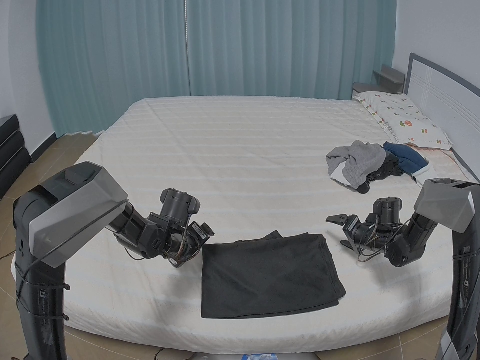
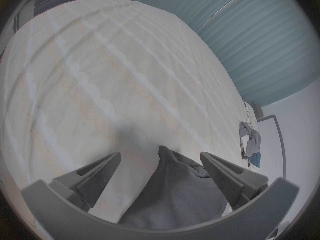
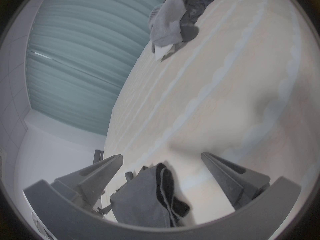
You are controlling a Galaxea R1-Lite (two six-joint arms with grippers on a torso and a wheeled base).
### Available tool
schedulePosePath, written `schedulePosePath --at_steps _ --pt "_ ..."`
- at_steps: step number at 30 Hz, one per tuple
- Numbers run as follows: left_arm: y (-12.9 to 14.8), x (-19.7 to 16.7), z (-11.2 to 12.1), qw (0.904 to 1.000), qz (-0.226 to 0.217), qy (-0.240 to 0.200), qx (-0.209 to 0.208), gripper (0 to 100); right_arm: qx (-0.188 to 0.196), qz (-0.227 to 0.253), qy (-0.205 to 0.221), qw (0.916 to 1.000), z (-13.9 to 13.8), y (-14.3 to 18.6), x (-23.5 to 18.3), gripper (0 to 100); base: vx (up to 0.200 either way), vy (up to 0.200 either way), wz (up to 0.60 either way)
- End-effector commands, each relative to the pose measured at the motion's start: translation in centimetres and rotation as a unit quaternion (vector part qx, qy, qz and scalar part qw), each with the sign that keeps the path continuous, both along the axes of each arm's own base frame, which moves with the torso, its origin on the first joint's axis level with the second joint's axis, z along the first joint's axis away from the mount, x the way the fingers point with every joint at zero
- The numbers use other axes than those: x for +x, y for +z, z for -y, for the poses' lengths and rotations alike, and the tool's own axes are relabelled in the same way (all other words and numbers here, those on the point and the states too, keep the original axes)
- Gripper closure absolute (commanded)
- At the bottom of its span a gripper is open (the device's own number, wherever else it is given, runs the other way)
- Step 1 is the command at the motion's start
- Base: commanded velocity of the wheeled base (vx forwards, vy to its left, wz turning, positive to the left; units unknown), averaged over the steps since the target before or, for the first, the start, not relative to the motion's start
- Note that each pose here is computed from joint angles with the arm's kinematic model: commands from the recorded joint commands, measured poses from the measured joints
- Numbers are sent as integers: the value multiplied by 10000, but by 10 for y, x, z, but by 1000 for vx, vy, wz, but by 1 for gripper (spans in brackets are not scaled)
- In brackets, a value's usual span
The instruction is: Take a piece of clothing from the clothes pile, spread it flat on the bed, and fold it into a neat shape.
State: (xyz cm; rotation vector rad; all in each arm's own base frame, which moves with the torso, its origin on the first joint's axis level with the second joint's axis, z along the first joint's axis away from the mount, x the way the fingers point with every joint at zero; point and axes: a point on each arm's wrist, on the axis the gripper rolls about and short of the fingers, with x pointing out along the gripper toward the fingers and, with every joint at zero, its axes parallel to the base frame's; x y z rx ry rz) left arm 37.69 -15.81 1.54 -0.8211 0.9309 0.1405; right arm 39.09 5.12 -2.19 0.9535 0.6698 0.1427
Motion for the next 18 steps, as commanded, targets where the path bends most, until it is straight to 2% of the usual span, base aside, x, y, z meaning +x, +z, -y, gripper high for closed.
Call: schedulePosePath --at_steps 1,2,4,5,6,10,13,14,18 --pt "15 -16 -13 9982 -38 -435 -407 0 20 -30 -114 9999 10 1 -2 0 0 0 0" --pt "15 -16 -13 9982 -38 -435 -407 0 20 -30 -114 9999 10 1 -2 0 0 0 0" --pt "13 -23 -18 9958 -2 -849 -353 0 8 -50 -94 9999 8 -1 -2 0 0 0 0" --pt "13 -23 -18 9958 -2 -849 -353 0 8 -50 -94 9999 8 -1 -2 0 0 0 0" --pt "11 -32 -21 9934 16 -1105 -294 0 12 -50 -110 9999 10 -1 -2 0 0 0 0" --pt "7 -45 -24 9863 192 -1605 -337 0 12 -50 -110 9999 10 -2 -1 0 0 0 0" --pt "4 -50 -23 9830 309 -1785 -286 0 12 -43 -110 9999 10 -1 -1 0 0 0 0" --pt "-3 -57 -19 9770 491 -2071 -139 0 12 -43 -103 9999 9 -2 -1 0 0 0 0" --pt "-11 -58 -12 9701 720 -2320 2 0 13 -35 -110 9999 9 -1 0 0 0 0 0"
